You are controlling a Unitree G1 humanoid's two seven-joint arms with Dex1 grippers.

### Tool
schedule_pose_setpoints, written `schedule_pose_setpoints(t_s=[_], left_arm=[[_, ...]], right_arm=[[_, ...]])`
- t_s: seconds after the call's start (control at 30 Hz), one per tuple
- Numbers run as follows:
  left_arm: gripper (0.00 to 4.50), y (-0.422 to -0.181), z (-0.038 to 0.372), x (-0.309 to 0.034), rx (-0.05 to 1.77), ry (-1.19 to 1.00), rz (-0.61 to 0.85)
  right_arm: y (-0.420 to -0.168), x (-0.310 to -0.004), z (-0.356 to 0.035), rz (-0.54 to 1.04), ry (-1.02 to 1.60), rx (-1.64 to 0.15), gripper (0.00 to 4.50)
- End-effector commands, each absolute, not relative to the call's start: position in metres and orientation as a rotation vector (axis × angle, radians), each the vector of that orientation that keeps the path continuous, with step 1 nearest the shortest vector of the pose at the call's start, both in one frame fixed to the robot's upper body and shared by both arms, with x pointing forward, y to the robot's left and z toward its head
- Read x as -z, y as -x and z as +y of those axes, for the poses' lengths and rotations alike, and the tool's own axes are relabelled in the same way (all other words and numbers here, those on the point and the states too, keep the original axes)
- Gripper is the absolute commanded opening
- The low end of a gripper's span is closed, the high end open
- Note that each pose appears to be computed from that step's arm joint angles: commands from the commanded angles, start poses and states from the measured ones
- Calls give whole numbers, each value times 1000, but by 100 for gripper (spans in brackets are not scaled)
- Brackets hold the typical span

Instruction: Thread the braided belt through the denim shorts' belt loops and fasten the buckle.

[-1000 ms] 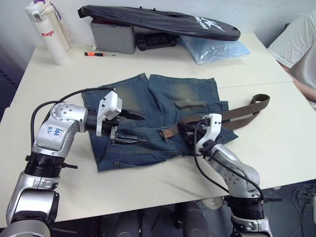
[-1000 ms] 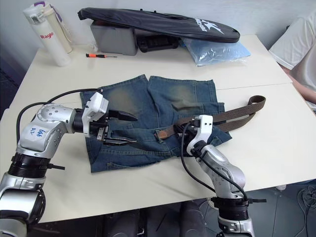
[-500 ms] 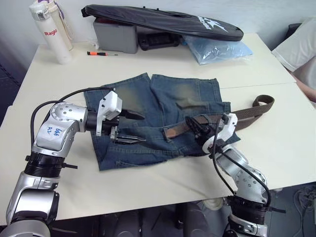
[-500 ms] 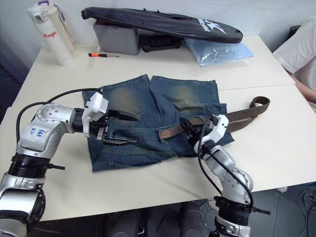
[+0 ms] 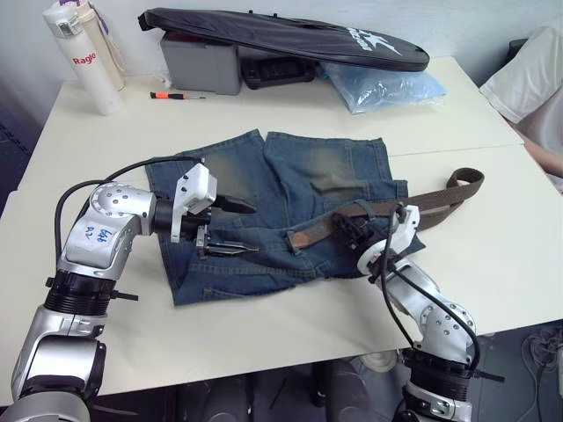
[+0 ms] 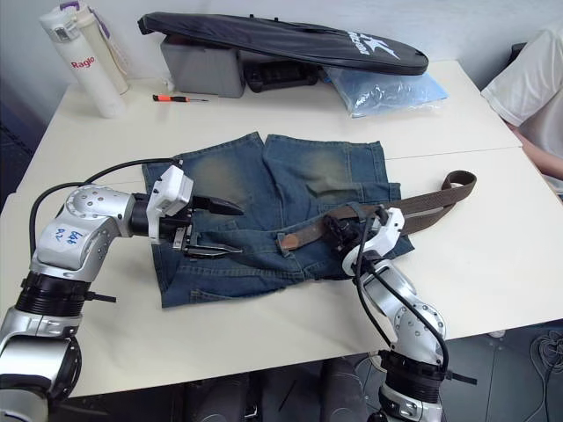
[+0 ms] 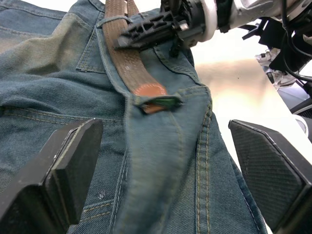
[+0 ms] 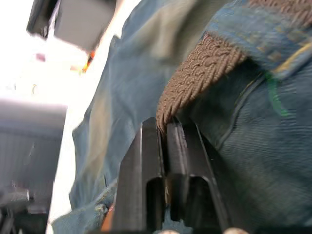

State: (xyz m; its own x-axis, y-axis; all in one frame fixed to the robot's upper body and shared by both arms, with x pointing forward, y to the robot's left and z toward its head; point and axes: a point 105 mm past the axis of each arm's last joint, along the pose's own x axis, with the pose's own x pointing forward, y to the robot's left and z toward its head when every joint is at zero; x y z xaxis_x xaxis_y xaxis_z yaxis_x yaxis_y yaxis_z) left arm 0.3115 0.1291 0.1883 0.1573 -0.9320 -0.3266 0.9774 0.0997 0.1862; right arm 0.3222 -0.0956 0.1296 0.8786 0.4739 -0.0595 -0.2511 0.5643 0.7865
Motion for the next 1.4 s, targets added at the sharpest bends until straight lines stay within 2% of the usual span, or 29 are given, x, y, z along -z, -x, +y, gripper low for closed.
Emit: schedule_pose_setpoints(t_s=[0.03,0.1,0.3,0.43,0.57,0.8,1.0,1.4], left_arm=[[450,-310,127,-195,1431,-422,103],[450,-310,126,-196,1431,-422,102],[450,-310,126,-196,1432,-422,104],[450,-309,125,-195,1434,-421,103],[450,-309,125,-195,1433,-421,102],[450,-308,126,-195,1436,-427,107],[450,-308,125,-195,1440,-429,110],[450,-305,123,-197,1443,-431,108]], right_arm=[[-311,-145,-62,280,-788,-599,1],[-318,-139,-73,274,-799,-540,1],[-316,-141,-69,280,-814,-562,1],[-322,-137,-81,284,-898,-474,1],[-325,-150,-91,217,-1029,-442,1],[-306,-156,-82,163,-753,-616,1],[-305,-160,-79,100,-753,-654,1],[-325,-155,-85,33,-720,-535,1]])
